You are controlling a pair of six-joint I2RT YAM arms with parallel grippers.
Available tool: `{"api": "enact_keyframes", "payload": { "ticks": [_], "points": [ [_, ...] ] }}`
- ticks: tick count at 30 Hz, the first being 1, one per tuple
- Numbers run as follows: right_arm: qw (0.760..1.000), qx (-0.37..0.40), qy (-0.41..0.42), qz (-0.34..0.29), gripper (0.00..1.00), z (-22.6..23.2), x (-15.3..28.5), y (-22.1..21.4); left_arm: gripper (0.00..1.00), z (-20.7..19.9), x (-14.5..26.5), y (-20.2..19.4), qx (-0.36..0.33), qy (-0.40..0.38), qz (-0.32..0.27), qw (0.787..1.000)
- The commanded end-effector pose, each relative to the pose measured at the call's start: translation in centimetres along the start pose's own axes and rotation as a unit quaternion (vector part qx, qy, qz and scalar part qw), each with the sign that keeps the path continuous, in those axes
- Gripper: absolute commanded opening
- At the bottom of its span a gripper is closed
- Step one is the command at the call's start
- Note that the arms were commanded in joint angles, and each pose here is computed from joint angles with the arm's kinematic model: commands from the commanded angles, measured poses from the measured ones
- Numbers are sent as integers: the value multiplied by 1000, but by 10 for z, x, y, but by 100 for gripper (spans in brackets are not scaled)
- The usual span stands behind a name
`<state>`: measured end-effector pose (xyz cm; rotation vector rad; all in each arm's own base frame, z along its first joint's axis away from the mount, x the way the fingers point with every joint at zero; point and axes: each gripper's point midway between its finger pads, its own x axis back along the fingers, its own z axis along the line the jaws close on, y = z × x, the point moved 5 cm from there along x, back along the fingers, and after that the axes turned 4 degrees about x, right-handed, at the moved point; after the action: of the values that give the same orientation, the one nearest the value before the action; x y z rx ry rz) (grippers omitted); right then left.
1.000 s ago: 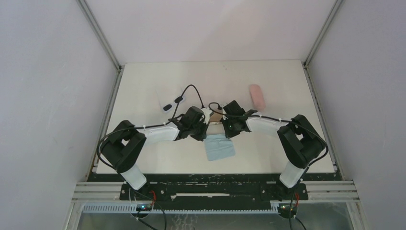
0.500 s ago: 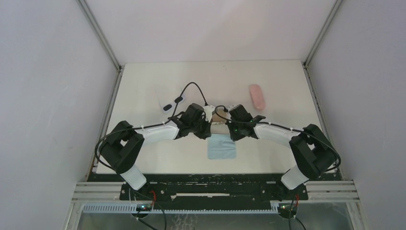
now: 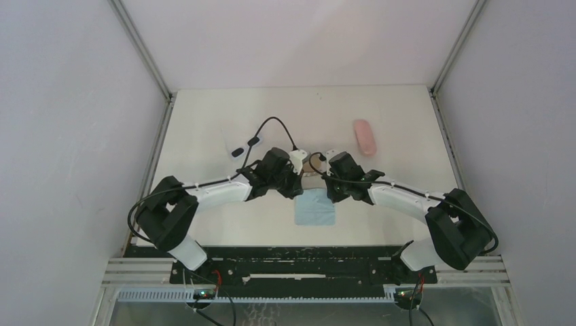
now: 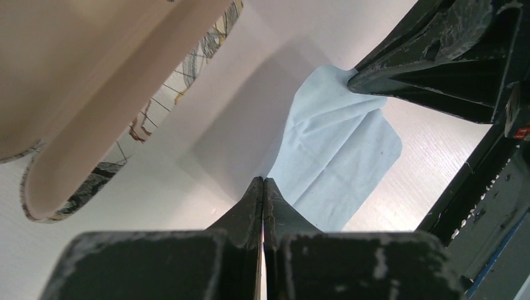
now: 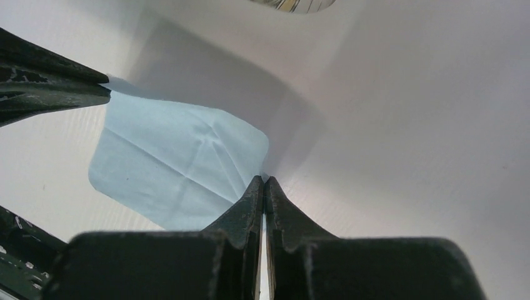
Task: Organize the sunglasses
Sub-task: Fold the glasses cleaning cloth at the center of the board.
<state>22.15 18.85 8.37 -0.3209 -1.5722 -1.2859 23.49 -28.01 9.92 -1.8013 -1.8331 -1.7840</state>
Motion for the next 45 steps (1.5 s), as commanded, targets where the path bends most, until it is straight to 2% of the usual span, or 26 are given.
{"api": "enact_keyframes", "payload": {
  "ticks": [1, 31, 45],
  "points": [
    [1000, 4, 0, -13, 0, 6, 4, 2, 0, -8, 8, -3, -17, -18, -13, 1000],
    [1000, -4, 13, 26, 0, 19, 18, -20, 0, -20, 15, -40, -25, -33, 15, 999],
    [997, -9, 22, 69, 6, 24, 12, -34, 0, -25, 16, -51, -30, -41, 25, 998]
  ]
}}
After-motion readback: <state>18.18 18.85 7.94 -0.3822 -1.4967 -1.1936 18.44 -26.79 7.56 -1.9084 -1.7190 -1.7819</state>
